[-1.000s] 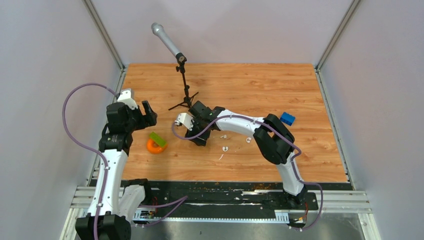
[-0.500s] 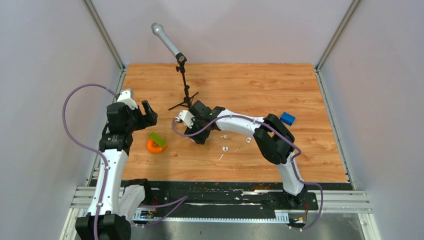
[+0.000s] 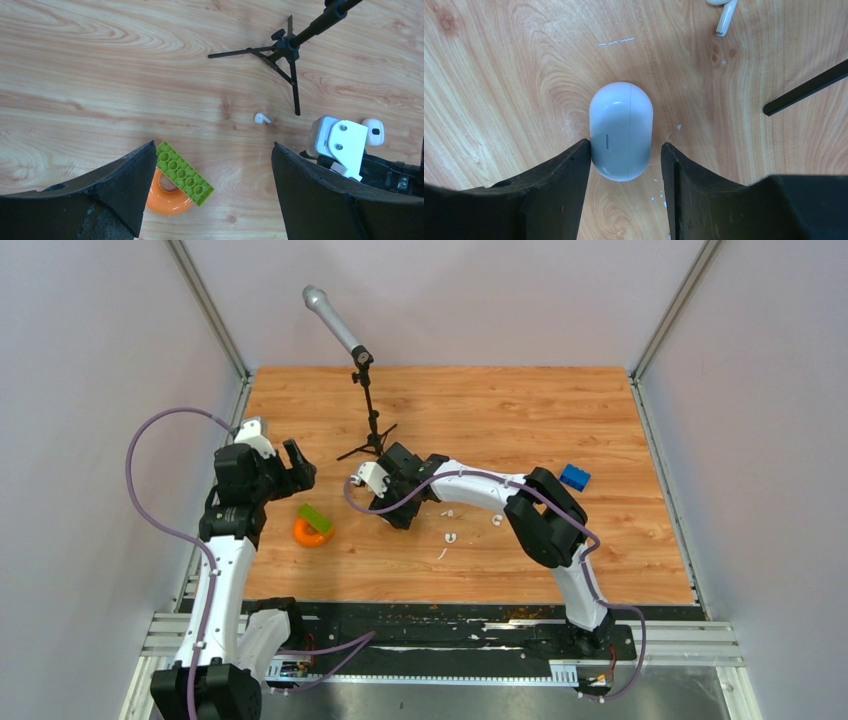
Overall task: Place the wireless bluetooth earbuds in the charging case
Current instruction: Pick up the charging case at the center of the board.
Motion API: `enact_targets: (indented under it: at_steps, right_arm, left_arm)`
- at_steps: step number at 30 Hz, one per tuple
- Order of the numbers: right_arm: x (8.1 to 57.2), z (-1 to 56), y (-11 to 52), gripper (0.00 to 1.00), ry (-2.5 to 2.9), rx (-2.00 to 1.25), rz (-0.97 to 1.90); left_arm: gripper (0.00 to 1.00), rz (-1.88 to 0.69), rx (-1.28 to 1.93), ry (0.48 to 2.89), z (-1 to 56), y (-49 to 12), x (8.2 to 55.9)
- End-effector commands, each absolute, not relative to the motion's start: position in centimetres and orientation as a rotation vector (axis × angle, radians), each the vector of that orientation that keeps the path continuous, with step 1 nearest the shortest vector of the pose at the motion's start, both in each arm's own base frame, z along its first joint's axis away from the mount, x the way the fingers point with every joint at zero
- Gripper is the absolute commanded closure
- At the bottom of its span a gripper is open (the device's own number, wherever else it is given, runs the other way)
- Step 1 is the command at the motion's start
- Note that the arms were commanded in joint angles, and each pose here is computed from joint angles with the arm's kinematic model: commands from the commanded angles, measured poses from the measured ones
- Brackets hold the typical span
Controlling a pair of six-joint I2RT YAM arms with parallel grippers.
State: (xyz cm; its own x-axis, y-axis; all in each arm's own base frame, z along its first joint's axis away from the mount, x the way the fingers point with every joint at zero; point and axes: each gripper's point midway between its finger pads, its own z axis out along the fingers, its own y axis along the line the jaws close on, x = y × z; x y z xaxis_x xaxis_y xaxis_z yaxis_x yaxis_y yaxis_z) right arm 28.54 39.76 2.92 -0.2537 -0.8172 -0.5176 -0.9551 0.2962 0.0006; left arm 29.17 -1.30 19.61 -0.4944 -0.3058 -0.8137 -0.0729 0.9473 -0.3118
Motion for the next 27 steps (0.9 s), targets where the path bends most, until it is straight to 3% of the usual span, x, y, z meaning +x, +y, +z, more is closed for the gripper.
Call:
enact_targets:
  at_steps: [1, 5, 6, 8, 9, 16, 20, 27]
  right_arm:
    - [29.0, 2.1, 39.9, 0.46, 2.131, -1.603, 0.447]
    - [29.1, 1.7, 39.6, 0.47, 2.129, -1.618, 0.431]
    - [29.0, 1.7, 39.5, 0.56, 2.121, -1.636, 0.438]
    - [29.1, 1.9, 39.5, 0.92, 2.08, -1.694, 0.455]
    - [29.4, 2.1, 39.3, 1.0, 2.059, -1.719, 0.436]
    - [32.6, 8.0, 37.6, 1.0, 1.903, -1.713, 0.293]
    - [33.2, 13.9, 36.1, 1.0, 1.792, -1.685, 0.312]
    - [34.5, 24.1, 33.5, 1.0, 1.528, -1.49, 0.193]
  left_arm:
    - [0.09, -0.321, -0.282, 2.018, 21.4, -1.4, 30.2]
    - [0.09, -0.337, -0.284, 2.014, 21.6, -1.6, 30.4]
    - [0.09, -0.337, -0.284, 2.019, 21.5, -1.6, 30.5]
    - [0.09, -0.338, -0.285, 2.026, 21.3, -1.6, 30.5]
    - [0.09, -0.342, -0.286, 2.032, 21.1, -1.7, 30.5]
    - [0.09, -0.459, -0.249, 2.062, 20.7, -3.4, 31.4]
    - [0.2, -0.696, -0.037, 2.007, 23.4, -7.6, 31.9]
    - [0.14, -0.842, 0.304, 1.812, 29.7, -14.4, 31.0]
